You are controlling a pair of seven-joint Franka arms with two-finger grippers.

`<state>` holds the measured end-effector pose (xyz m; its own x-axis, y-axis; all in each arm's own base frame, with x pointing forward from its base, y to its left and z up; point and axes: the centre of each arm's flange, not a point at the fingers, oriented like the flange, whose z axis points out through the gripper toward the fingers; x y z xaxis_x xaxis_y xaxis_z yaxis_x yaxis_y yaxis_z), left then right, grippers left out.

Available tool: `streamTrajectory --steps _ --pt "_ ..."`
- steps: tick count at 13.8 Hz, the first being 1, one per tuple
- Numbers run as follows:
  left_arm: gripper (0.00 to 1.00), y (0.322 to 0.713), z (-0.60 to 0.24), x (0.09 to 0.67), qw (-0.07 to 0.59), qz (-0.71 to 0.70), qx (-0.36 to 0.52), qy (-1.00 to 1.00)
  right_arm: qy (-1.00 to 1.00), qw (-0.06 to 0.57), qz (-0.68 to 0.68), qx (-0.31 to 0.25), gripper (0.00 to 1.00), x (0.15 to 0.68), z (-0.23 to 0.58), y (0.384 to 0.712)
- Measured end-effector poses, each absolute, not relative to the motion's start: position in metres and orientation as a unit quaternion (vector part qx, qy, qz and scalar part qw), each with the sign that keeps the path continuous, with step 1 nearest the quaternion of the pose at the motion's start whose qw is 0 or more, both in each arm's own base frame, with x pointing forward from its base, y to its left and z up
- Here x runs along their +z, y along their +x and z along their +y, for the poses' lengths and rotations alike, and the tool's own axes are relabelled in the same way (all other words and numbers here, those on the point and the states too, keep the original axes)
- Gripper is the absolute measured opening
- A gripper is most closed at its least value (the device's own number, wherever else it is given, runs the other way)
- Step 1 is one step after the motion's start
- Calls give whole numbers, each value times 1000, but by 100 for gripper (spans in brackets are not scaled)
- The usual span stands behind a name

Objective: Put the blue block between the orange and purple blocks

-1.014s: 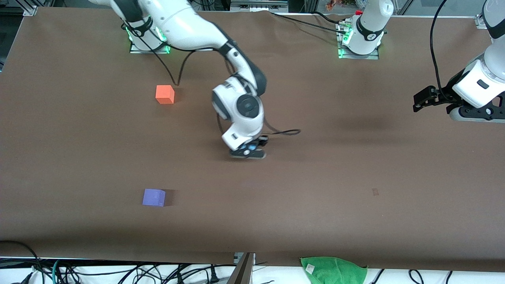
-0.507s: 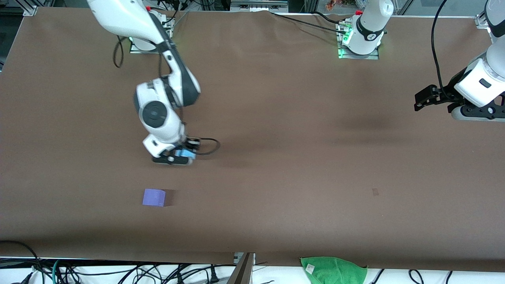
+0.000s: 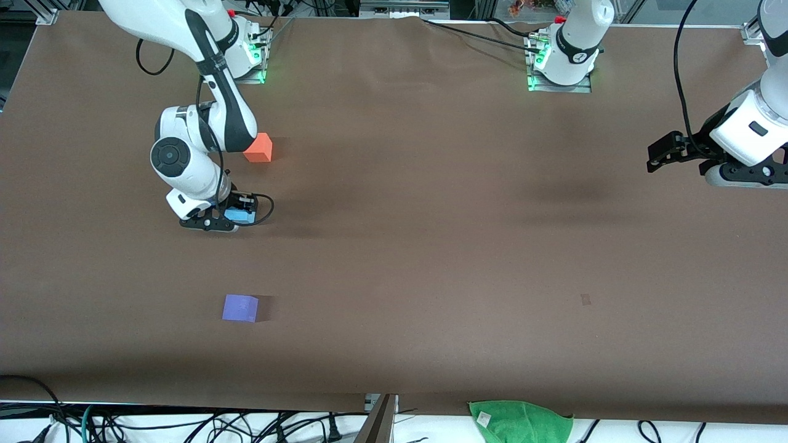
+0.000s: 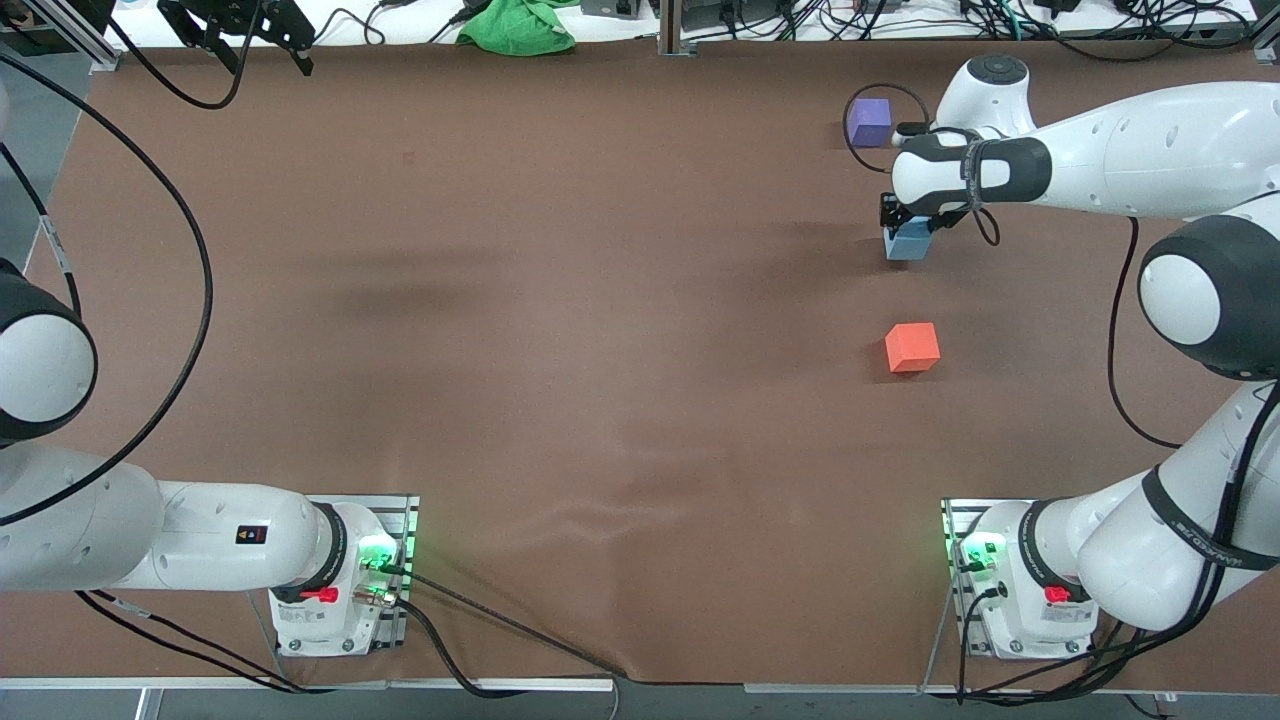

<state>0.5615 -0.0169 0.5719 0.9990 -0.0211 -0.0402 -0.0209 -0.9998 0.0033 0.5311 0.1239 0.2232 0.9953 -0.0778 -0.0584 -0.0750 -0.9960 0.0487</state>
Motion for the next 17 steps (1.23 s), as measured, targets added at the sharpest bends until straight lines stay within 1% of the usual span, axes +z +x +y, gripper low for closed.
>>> streamTrajectory --steps 5,10,11,12,13,15,17 --pt "100 561 -17 572 1 -11 -20 1000 999 4 -50 -19 56 223 134 531" --pt "100 561 -17 572 1 -11 -20 1000 999 2 -50 -2 56 207 143 532" --pt "100 561 -19 573 1 -13 -20 1000 999 2 -50 -1 62 206 143 533" --pt "100 561 -21 574 1 -14 -19 1000 999 1 -50 1 70 207 144 534" --pt "100 562 -23 575 1 -16 -18 1000 999 0 -49 4 81 209 144 536" --pt "100 562 -26 576 1 -19 -16 1000 999 -5 -43 14 99 220 148 543" --pt "100 562 -28 577 1 -20 -15 1000 999 -18 -35 18 100 248 156 551"
